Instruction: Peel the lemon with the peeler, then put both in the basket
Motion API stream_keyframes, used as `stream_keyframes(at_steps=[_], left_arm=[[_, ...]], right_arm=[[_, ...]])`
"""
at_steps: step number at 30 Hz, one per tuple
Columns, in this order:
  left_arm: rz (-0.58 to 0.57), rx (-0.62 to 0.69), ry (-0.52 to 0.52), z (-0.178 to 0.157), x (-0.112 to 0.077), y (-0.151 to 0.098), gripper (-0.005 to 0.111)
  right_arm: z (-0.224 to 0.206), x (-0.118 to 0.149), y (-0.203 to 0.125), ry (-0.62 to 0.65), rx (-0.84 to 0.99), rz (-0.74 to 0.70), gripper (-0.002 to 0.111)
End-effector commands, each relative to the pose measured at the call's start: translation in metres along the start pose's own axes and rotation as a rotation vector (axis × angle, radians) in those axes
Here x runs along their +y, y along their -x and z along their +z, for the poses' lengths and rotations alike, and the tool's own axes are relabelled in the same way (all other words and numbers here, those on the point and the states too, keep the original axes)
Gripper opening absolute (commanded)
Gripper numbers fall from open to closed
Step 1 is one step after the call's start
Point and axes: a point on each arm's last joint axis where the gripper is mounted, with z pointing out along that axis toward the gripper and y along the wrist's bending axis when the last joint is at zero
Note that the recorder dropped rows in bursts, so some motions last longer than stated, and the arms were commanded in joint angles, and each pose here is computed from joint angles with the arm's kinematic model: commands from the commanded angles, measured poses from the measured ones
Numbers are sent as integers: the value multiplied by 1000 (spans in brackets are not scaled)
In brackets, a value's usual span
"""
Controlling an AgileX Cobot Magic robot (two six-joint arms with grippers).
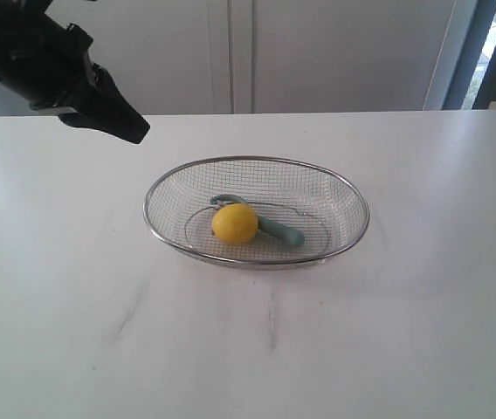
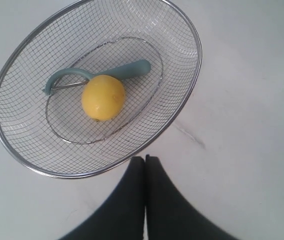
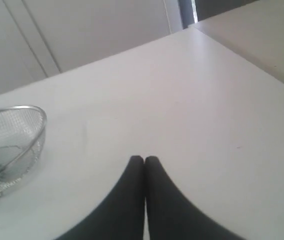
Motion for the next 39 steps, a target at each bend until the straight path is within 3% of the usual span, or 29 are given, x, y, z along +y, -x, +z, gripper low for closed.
stream_keyframes(at_steps=[1,6,13,21,29,39], left_arm=[[-3,-10,-5,-4,-3,1,0],[-3,-9,-7,-4,-3,1,0],[-3,-9,-7,-4,-3,1,0],[-3,-9,-7,-4,-3,1,0],[-3,-9,-7,-4,-3,1,0],[-3,-9,-7,-4,-3,1,0]], right_arm=[[0,-4,-1,-41,1,-114,0],[0,-4,-1,-42,3,-229,0],[0,-3,0,-33,1,-233,0],[-1,6,-2,113,13,-195,0],[-1,6,-2,116,7,-299,0],[-1,6,-2,116,9,-300,0]])
